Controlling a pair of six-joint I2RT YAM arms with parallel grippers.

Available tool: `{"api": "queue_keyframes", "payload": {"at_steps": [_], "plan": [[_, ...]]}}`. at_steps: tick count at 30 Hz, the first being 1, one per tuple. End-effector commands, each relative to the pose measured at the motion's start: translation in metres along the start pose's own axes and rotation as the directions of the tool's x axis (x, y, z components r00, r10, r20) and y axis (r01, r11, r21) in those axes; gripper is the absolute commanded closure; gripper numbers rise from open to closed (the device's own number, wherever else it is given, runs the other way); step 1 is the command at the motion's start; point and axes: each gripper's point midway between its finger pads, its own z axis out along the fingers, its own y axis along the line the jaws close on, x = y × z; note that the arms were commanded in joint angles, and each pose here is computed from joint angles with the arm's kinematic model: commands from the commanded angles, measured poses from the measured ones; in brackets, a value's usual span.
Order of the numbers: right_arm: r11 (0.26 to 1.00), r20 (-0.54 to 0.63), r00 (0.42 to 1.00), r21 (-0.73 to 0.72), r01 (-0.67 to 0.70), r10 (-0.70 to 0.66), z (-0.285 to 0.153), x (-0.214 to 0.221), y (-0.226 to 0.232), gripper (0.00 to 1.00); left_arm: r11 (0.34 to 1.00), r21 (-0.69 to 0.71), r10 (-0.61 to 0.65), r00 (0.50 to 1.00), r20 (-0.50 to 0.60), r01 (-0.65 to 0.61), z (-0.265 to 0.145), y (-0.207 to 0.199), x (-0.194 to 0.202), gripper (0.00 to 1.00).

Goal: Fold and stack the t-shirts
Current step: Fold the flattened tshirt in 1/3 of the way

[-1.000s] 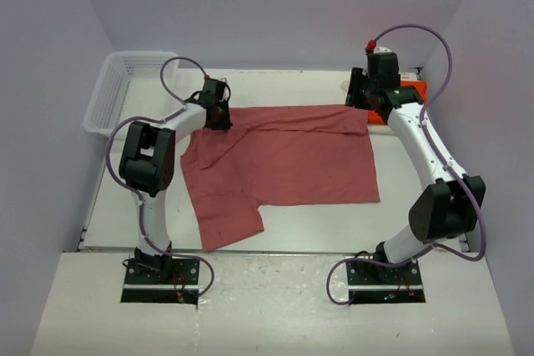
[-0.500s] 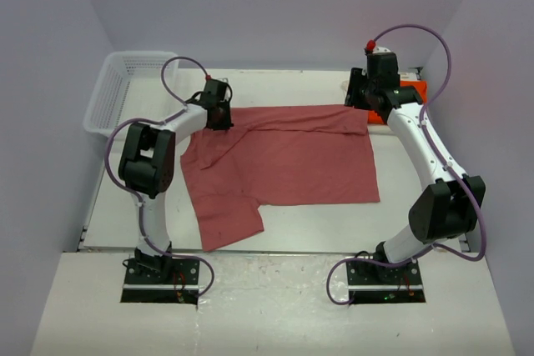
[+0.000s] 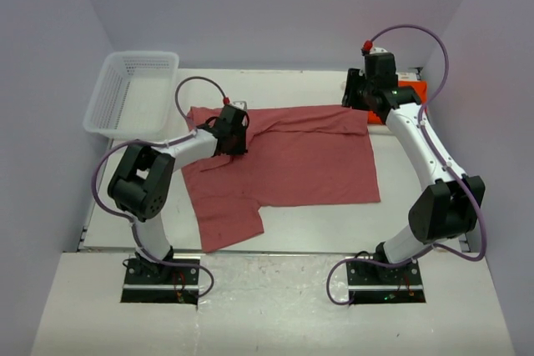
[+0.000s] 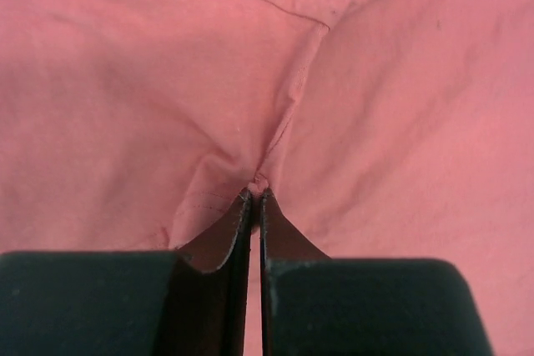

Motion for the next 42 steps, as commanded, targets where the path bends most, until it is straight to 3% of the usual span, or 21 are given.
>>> {"api": "queue_keyframes", "payload": {"at_steps": [1, 3, 7, 8, 13, 18, 24, 26, 27, 28, 30, 35, 42], "plan": [[1.0, 0.034, 0.999, -0.017, -0.007, 0.008, -0.003, -0.01, 0.007, 0.53, 0.999, 0.032, -0.013, 0.998, 0.062, 0.011, -0.012, -0.015, 0.005, 0.95], [1.0, 0.034, 0.999, -0.012, -0.007, 0.007, -0.003, -0.01, 0.006, 0.53, 0.999, 0.05, 0.007, 1.0, 0.027, -0.009, -0.012, -0.023, 0.03, 0.94], [0.999, 0.032, 0.999, -0.04, -0.01, 0.011, -0.001, -0.008, 0.011, 0.52, 0.995, 0.088, 0.031, 0.998, 0.049, -0.035, -0.019, -0.04, 0.049, 0.59], [0.999, 0.028, 1.0, -0.045, -0.01, 0.012, 0.0, -0.007, 0.013, 0.52, 0.994, 0.105, 0.029, 0.997, 0.07, -0.037, -0.02, -0.045, 0.047, 0.55], [0.999, 0.014, 1.0, -0.047, 0.001, -0.001, 0.005, -0.004, 0.016, 0.53, 0.977, 0.189, 0.075, 0.991, 0.109, -0.095, -0.029, -0.078, 0.059, 0.5], [0.999, 0.001, 1.0, -0.036, 0.007, -0.007, 0.008, -0.001, 0.015, 0.52, 0.984, 0.145, 0.078, 0.982, 0.171, -0.104, -0.044, -0.078, 0.055, 0.51], [0.999, 0.007, 1.0, -0.043, 0.009, -0.008, 0.007, -0.003, 0.017, 0.53, 0.995, 0.004, 0.098, 0.958, 0.271, -0.103, -0.066, -0.064, 0.011, 0.52], [0.999, 0.008, 1.0, -0.04, 0.009, -0.008, 0.007, -0.003, 0.017, 0.52, 0.995, -0.045, 0.103, 0.955, 0.279, -0.094, -0.068, -0.061, -0.008, 0.66], [0.999, 0.006, 1.0, -0.041, 0.009, -0.008, 0.007, -0.003, 0.017, 0.52, 0.994, -0.057, 0.103, 0.957, 0.27, -0.091, -0.063, -0.06, -0.013, 0.92], [0.999, 0.005, 1.0, -0.045, 0.01, -0.009, 0.006, -0.002, 0.018, 0.52, 0.994, -0.078, 0.091, 0.96, 0.265, -0.072, -0.059, -0.052, -0.02, 1.0], [0.999, 0.006, 1.0, -0.05, 0.01, -0.01, 0.005, -0.002, 0.02, 0.52, 0.995, -0.08, 0.071, 0.961, 0.266, -0.052, -0.056, -0.051, -0.041, 1.0], [0.998, 0.018, 1.0, -0.059, 0.013, -0.012, -0.002, -0.005, 0.021, 0.52, 0.986, -0.163, -0.006, 0.979, 0.203, 0.04, -0.021, 0.0, -0.073, 1.0], [0.998, 0.024, 1.0, -0.065, 0.014, -0.012, -0.003, -0.007, 0.023, 0.52, 0.959, -0.256, -0.076, 0.981, 0.181, 0.121, -0.001, 0.061, -0.089, 1.0]]}}
